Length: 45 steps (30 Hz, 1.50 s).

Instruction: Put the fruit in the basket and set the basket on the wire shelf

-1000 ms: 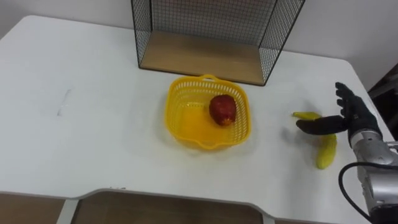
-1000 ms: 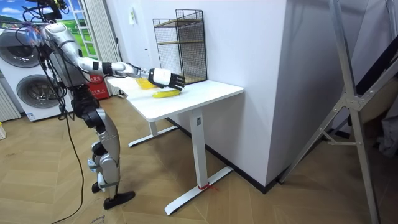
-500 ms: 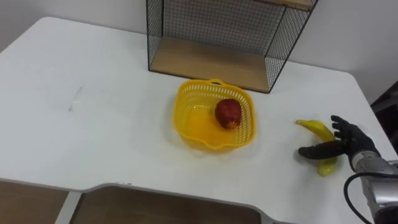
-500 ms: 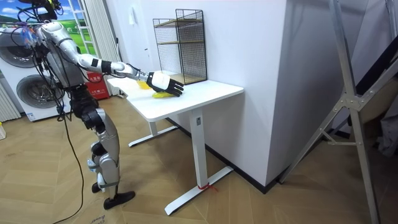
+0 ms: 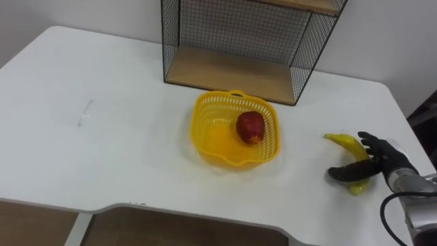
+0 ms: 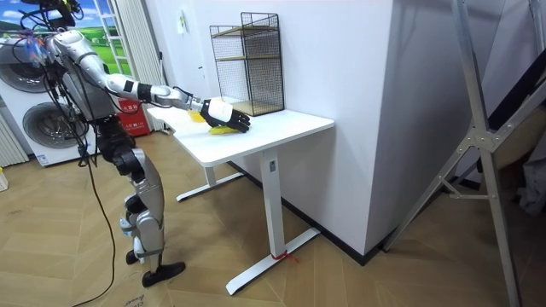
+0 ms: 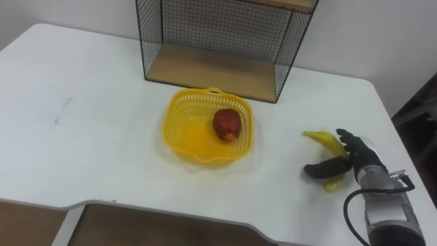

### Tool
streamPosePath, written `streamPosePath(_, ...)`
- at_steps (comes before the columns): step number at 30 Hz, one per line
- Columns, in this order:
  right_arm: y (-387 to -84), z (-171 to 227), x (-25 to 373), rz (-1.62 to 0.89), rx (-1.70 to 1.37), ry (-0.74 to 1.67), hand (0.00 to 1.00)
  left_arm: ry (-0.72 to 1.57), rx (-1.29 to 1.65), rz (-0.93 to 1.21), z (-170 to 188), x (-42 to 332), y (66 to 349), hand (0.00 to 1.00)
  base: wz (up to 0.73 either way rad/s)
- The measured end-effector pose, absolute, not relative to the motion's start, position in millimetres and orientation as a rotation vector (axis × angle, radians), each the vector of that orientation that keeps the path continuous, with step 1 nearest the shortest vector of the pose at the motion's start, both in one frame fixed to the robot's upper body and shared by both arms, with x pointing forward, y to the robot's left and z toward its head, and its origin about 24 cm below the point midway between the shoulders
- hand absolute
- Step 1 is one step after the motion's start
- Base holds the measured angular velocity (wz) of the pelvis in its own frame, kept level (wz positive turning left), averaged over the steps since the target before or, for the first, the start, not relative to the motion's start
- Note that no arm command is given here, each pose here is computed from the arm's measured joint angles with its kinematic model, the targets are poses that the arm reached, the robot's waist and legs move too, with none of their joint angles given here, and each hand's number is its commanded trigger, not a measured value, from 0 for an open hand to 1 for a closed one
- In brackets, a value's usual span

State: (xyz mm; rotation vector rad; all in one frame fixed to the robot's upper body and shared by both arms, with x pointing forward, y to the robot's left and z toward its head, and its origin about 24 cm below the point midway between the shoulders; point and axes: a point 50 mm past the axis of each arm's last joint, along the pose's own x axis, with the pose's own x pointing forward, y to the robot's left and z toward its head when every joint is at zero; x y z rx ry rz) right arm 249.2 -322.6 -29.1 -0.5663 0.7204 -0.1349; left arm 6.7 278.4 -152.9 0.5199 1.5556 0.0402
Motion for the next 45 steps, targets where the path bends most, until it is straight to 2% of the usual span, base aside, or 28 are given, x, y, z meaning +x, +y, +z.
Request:
streamPosePath(10, -324, -38, 242, -0.116, -0.575, 0.773, 0.00, 1.570, 0.517, 0.036, -153, 2, 279, 0.00, 0.00)
streamPosePath(11, -324, -39, 240, -0.116, -0.573, 0.781, 0.13, 1.569, 0.517, 0.036, -153, 3, 279, 0.00, 0.00)
streamPosePath(12, -324, -40, 240, -0.116, -0.572, 0.785, 0.56, 1.568, 0.517, 0.035, -153, 3, 279, 0.00, 0.00)
streamPosePath(13, -325, -41, 238, -0.116, -0.573, 0.791, 0.81, 1.567, 0.514, 0.032, -153, 4, 279, 0.00, 0.00)
streamPosePath(14, -325, -42, 237, -0.117, -0.573, 0.794, 1.00, 1.566, 0.510, 0.028, -153, 5, 279, 0.00, 0.00)
streamPosePath(29, -342, -39, 225, -0.213, -0.847, 0.811, 1.00, 1.560, 0.532, 0.010, -154, 13, 280, 0.00, 0.03)
streamPosePath(45, -341, -41, 221, -0.240, -0.840, 0.797, 1.00, 1.534, 0.555, -0.006, -154, 21, 278, 0.00, 0.00)
